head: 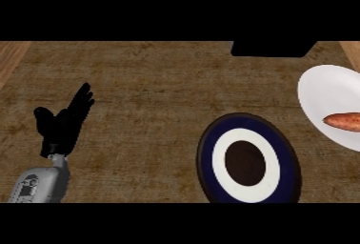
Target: Pick the sweet potato from the plate and place it in the plate
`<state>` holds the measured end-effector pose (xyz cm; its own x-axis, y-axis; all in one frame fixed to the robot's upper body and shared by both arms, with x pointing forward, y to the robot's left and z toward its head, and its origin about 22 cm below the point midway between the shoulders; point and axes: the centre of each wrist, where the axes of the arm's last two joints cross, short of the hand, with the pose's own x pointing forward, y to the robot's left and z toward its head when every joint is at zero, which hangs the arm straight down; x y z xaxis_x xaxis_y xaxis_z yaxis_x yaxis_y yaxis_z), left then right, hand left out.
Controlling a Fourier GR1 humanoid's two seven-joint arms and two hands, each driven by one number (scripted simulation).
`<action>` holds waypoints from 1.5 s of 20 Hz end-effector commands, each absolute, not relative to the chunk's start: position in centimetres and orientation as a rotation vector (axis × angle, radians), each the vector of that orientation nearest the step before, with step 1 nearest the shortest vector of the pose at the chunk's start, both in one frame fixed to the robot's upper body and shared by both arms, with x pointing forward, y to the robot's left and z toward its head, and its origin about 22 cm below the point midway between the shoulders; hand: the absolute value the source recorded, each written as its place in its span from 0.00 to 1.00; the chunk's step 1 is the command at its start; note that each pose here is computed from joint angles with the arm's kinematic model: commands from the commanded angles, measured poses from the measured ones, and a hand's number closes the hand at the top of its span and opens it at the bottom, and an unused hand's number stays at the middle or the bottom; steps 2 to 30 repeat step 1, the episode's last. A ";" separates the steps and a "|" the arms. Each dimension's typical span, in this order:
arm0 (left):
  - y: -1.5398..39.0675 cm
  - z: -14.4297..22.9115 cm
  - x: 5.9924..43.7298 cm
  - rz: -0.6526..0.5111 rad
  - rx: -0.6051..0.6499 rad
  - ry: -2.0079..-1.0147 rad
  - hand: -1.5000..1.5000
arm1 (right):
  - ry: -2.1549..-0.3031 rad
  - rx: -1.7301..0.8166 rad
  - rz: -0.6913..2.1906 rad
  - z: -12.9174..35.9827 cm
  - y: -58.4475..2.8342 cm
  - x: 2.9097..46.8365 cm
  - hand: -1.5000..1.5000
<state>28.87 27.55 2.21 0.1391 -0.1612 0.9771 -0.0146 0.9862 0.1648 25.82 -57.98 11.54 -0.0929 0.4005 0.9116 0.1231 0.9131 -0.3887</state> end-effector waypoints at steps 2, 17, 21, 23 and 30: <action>27.7 2.5 29.2 -0.107 0.148 -1.428 0.50 | -1.747 -0.250 0.280 11.5 -58.9 24.4 0.00; 27.7 2.5 29.2 -0.107 0.148 -1.428 0.50 | -1.747 -0.250 0.280 11.5 -58.9 24.4 0.00; 27.7 2.5 29.2 -0.107 0.148 -1.428 0.50 | -1.747 -0.250 0.280 11.5 -58.9 24.4 0.00; 27.7 2.5 29.2 -0.107 0.148 -1.428 0.50 | -1.747 -0.250 0.280 11.5 -58.9 24.4 0.00; 27.7 2.5 29.2 -0.107 0.148 -1.428 0.50 | -1.747 -0.250 0.280 11.5 -58.9 24.4 0.00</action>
